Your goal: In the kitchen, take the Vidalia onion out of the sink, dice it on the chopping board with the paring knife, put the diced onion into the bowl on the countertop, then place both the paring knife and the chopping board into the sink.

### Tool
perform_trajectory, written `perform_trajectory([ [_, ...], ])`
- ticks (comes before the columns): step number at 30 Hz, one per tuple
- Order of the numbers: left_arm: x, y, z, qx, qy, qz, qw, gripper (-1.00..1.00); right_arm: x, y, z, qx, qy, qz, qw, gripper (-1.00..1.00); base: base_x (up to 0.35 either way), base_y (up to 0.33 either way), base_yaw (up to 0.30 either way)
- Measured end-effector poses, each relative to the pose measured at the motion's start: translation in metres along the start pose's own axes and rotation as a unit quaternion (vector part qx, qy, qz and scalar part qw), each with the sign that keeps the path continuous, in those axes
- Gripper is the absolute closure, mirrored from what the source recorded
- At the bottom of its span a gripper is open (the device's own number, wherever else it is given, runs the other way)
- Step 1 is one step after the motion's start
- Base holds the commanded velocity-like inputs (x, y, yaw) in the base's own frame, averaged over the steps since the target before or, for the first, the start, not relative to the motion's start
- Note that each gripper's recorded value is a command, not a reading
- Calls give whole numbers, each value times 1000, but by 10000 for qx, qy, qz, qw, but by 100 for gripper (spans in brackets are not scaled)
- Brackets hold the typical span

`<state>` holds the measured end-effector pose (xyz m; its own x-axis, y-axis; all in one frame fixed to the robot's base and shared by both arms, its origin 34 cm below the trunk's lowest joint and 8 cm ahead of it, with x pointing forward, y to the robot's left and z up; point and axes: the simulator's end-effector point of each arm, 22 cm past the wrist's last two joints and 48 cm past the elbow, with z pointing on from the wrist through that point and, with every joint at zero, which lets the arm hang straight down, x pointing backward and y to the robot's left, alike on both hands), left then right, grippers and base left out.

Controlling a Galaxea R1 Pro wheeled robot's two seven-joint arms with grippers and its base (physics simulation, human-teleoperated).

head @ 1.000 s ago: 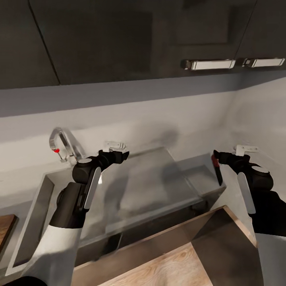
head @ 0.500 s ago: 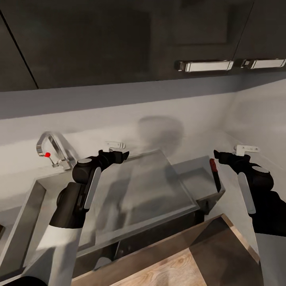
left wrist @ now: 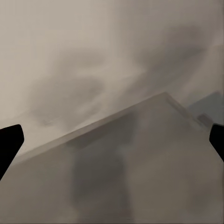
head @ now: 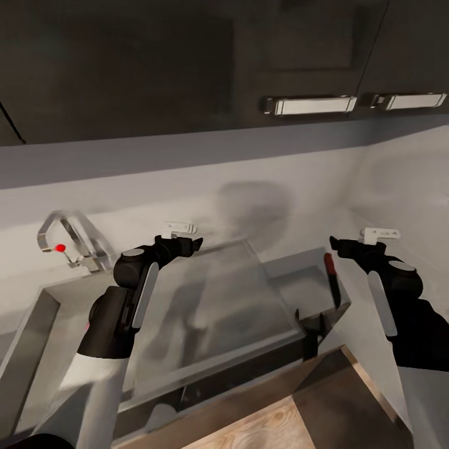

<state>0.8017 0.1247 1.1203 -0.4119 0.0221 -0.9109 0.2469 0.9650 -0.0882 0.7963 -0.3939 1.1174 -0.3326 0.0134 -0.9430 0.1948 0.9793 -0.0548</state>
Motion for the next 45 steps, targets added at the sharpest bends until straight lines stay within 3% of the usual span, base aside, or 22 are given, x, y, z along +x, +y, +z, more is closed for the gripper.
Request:
perform_trajectory([
  [20, 1, 0, 0, 0, 10, -1, 10000, -100, 1, 2, 0, -14, 5, -21, 10000, -100, 48, -37, 25],
  [28, 12, 1, 5, 0, 148, -15, 9999, -100, 3, 4, 1, -29, 23, -21, 10000, -100, 138, -93, 0],
  [31, 13, 1, 6, 0, 159, -16, 9999, -100, 10, 3, 4, -15, 108, -21, 9999, -100, 34, -23, 0],
  [35, 13, 1, 6, 0, 165, -17, 9999, -100, 46, -3, 15, 55, 519, -12, 9986, -100, 8, -5, 0],
  [45, 13, 1, 6, 0, 167, -17, 9999, -100, 93, -13, 29, 173, 1092, 21, 9939, -100, 1, -1, 0],
])
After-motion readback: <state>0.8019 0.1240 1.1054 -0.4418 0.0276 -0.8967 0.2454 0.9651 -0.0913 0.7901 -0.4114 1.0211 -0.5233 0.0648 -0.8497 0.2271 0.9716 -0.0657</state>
